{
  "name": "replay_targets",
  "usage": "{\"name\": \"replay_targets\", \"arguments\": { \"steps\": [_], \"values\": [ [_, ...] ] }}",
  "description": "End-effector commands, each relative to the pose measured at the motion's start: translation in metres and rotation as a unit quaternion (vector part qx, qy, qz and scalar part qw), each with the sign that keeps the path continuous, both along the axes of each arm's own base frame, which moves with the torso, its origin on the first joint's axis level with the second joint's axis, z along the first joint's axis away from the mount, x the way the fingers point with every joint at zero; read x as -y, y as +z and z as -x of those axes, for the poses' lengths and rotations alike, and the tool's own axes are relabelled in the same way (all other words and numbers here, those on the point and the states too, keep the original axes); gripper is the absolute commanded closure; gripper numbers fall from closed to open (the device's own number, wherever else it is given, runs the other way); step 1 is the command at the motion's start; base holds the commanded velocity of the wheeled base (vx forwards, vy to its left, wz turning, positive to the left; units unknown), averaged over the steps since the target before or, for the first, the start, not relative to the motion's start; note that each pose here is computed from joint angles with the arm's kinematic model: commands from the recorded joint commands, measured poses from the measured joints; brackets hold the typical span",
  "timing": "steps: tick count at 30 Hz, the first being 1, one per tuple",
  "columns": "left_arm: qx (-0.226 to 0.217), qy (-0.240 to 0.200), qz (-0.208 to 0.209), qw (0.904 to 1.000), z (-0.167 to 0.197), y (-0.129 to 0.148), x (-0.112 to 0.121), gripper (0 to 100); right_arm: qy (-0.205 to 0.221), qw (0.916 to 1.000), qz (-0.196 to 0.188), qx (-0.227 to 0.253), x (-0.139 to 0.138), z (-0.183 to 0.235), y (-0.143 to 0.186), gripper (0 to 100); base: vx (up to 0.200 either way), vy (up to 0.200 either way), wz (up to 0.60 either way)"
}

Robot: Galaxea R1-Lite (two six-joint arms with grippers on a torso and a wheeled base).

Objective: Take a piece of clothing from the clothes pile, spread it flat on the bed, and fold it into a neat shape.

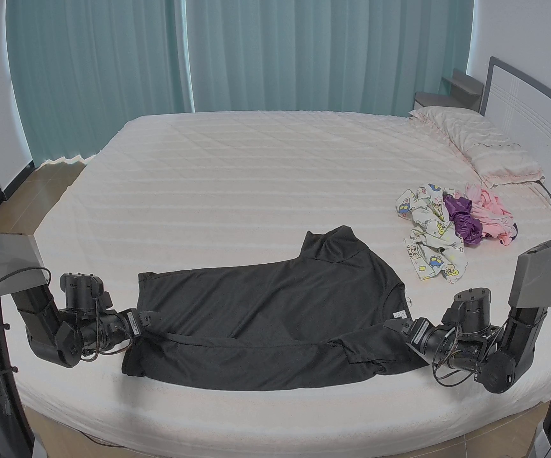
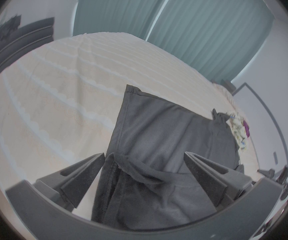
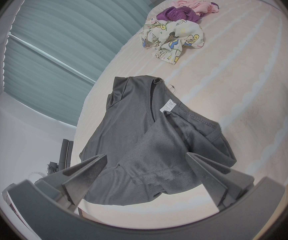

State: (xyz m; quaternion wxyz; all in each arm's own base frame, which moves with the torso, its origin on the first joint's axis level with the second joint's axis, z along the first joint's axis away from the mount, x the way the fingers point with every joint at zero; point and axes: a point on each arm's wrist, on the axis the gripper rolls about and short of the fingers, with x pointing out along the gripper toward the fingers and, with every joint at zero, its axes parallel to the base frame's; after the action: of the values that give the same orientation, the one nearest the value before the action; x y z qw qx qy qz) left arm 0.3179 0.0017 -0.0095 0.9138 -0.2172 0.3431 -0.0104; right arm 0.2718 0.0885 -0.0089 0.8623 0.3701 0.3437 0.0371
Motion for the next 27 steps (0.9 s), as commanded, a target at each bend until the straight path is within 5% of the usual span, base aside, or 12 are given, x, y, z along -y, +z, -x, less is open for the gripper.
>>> {"name": "replay_targets", "arguments": {
  "steps": [1,4,5,18,27],
  "values": [
    [-0.013,-0.011,-0.019,0.9997,0.0,-0.009,0.0,0,0.003,0.9999,0.007,-0.01,0.001,0.005,-0.008,0,0.0,0.0,0.0],
    [-0.016,-0.013,-0.02,0.9996,-0.003,-0.014,0.001,0,0.004,0.9999,0.008,-0.008,0.001,0.005,-0.007,0,0.0,0.0,0.0],
    [-0.018,-0.013,-0.02,0.9995,-0.004,-0.017,0.001,100,0.004,0.9999,0.008,-0.007,0.001,0.005,-0.007,0,0.0,0.0,0.0],
    [-0.003,0.038,-0.046,0.9982,-0.012,-0.014,-0.009,100,0.01,0.9978,0.055,0.037,0.009,-0.014,-0.004,0,0.0,0.0,0.0],
    [0.012,0.059,-0.01,0.9981,-0.019,-0.011,-0.008,100,0.05,0.992,0.096,0.065,0.02,-0.046,-0.016,0,0.0,0.0,0.0]
  ]
}}
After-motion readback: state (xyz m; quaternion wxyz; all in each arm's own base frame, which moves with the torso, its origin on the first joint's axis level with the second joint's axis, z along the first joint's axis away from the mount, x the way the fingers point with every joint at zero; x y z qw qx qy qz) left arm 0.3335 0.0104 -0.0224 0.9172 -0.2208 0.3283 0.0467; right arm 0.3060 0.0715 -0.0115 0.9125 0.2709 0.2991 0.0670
